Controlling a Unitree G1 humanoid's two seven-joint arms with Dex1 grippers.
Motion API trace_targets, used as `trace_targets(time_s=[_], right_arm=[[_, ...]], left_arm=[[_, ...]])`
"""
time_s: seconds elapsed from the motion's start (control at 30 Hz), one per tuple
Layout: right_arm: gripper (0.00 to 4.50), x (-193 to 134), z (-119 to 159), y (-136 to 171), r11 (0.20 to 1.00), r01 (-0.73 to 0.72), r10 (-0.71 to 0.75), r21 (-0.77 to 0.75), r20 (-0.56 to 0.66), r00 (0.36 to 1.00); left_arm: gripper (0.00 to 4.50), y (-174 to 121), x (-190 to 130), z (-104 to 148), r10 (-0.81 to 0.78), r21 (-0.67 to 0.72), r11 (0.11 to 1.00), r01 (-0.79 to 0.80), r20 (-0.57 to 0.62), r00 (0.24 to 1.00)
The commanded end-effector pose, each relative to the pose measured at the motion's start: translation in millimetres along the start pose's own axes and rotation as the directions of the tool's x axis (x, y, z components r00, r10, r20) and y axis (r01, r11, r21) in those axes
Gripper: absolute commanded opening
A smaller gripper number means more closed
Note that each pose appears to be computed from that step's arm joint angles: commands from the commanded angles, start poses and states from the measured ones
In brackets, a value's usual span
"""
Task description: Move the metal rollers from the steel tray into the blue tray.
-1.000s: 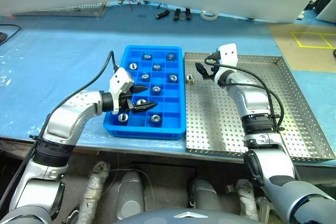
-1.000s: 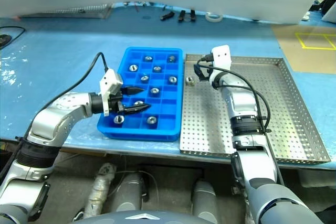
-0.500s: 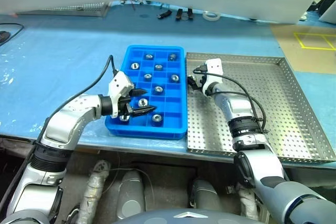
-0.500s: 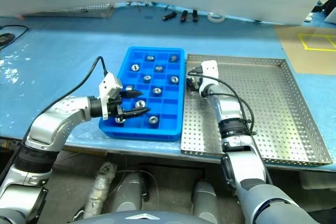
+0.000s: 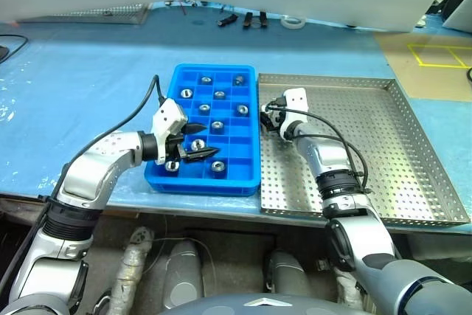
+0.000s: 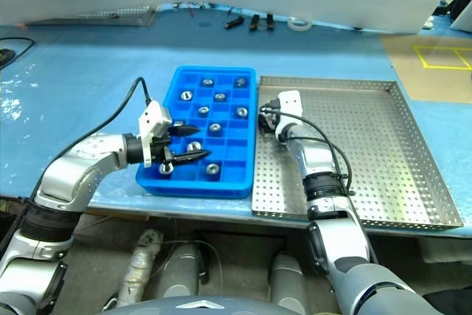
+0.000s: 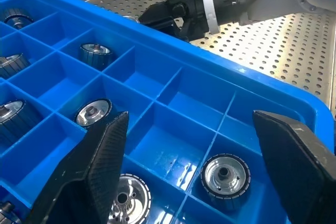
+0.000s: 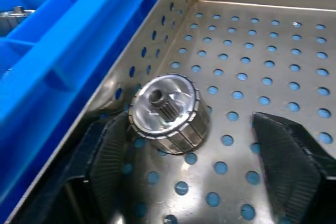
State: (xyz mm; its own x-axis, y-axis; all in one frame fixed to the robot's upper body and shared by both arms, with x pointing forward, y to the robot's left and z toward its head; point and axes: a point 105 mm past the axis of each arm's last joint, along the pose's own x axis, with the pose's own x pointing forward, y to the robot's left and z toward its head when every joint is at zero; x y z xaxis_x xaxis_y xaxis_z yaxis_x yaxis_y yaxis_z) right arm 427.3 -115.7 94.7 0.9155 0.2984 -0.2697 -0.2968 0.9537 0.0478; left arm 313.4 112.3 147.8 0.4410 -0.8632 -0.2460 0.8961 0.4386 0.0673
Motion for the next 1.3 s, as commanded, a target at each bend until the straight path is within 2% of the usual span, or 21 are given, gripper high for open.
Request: trace_targets(time_s=[0.03, 0.13, 0.17, 0.37, 0.57, 0.7, 0.83, 0.97, 1.07, 1.3], right_arm=[[2.82, -4.3, 19.5, 10.2, 0.999, -0.05, 0.051, -0.015, 0.077, 0.996], [1.81, -5.5, 19.4, 8.3, 0.999, -0.044, 0.045, -0.015, 0.078, 0.996], [1.61, -5.9, 18.4, 8.2, 0.999, -0.047, 0.047, -0.009, 0.076, 0.996], [1.61, -7.8, 16.6, 11.7, 0.998, -0.057, 0.057, 0.0, 0.072, 0.996], [1.61, -23.2, 37.0, 9.1, 0.996, -0.089, 0.092, -0.031, 0.112, 0.99], [1.61, -56.2, 57.5, -5.1, 0.987, -0.124, 0.139, -0.105, 0.147, 0.979], [1.61, -90.4, 55.5, -12.3, 0.965, -0.184, 0.207, -0.187, 0.108, 0.972], [1.61, -118.5, 53.1, 1.9, 0.916, -0.312, 0.338, -0.253, 0.065, 0.939], [1.61, -133.0, 48.7, 21.7, 0.853, -0.439, 0.464, -0.283, 0.024, 0.885], [1.61, -131.6, 34.0, 64.7, 0.724, -0.616, 0.632, -0.311, -0.06, 0.773]], left_arm=[[3.99, 1.3, 0.7, 8.7, -0.005, 0.034, 0.999, 0.004, 0.016, 1.0], [3.99, 1.5, 0.9, 8.2, -0.007, 0.032, 0.999, 0.007, 0.016, 1.0], [3.99, 1.2, 1.4, 7.3, -0.008, 0.03, 1.0, 0.008, 0.015, 1.0], [3.99, -0.8, 1.9, 3.1, -0.008, 0.015, 1.0, 0.008, 0.013, 1.0], [3.99, -2.3, 0.2, 6.1, -0.017, 0.017, 1.0, 0.016, 0.018, 1.0], [3.99, -4.7, -2.0, 6.2, -0.035, 0.015, 0.999, 0.035, 0.018, 0.999], [3.99, -7.1, -2.4, 8.2, -0.068, 0.015, 0.998, 0.068, 0.026, 0.997], [3.99, -8.9, -0.4, 14.9, -0.11, 0.029, 0.994, 0.109, 0.041, 0.993], [3.99, -9.9, -0.1, 18.1, -0.132, 0.034, 0.991, 0.13, 0.045, 0.99], [3.99, -11.8, -8.7, 17.1, -0.13, 0.026, 0.991, 0.129, 0.038, 0.991]])
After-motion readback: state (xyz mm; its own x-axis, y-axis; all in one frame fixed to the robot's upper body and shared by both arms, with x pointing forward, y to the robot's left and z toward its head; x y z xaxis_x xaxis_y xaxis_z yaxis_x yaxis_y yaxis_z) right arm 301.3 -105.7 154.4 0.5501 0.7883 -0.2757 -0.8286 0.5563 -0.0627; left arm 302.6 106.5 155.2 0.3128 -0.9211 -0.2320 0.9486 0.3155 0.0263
